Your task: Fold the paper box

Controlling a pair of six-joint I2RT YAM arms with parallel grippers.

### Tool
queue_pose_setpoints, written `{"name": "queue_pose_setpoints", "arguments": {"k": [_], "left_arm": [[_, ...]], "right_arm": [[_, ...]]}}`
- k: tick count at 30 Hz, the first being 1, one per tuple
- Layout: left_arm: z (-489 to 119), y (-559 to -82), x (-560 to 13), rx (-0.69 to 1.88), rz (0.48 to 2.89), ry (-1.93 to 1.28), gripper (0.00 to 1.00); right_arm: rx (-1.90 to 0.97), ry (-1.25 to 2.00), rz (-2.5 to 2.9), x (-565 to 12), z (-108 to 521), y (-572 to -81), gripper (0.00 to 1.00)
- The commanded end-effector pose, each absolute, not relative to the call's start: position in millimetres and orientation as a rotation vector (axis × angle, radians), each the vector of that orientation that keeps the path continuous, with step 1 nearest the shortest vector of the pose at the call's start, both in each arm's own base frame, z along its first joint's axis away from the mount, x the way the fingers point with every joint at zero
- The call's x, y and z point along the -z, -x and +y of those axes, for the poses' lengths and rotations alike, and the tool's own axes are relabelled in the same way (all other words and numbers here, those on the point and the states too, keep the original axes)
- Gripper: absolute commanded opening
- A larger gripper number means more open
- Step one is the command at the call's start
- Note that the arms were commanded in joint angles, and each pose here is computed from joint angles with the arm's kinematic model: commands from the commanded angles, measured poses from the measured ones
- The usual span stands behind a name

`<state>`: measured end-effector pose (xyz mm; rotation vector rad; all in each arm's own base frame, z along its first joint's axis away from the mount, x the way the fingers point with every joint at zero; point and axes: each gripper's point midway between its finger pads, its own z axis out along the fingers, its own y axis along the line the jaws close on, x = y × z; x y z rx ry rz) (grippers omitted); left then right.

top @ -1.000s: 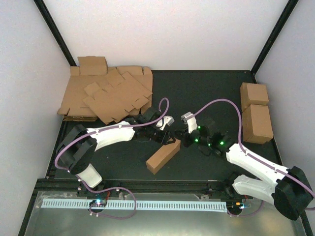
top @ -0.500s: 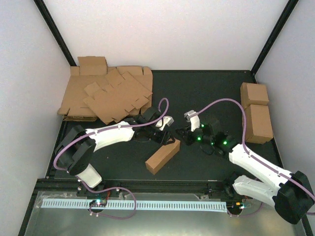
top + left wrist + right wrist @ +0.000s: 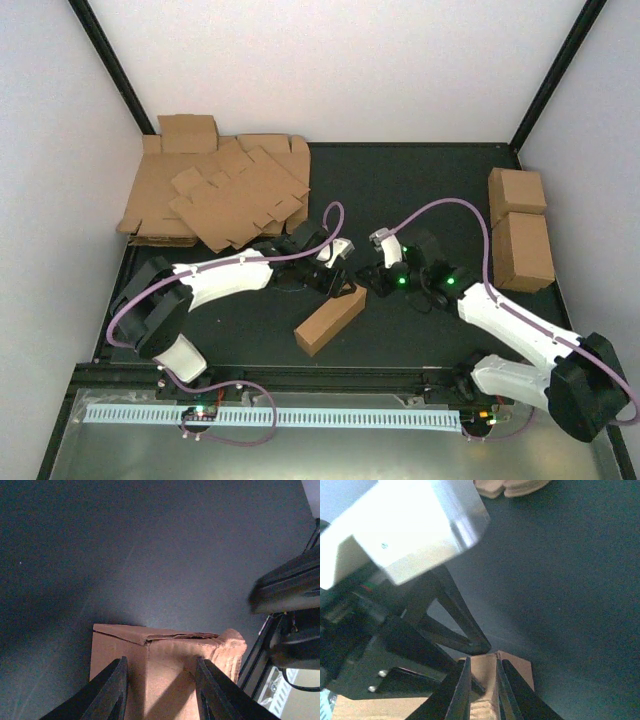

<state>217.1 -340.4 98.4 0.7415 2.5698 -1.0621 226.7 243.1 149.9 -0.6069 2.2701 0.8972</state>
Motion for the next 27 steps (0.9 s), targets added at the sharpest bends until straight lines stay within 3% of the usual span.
{"name": "queue_pose_setpoints", "arguments": {"k": [1,27], "left_arm": [[-335.4,-211.9,-96.5,1.029,2.582,-0.754,0.39],[-339.7,-207.9,-93.9,0.958,2.568,-0.720,0.38]], "right_arm": [[-0.914,0.621,2.319,-145.3,244.2,-223.2,0.18],[-0.960,0.532,2.464,-111.6,236.9,-205.6,0.20]]}}
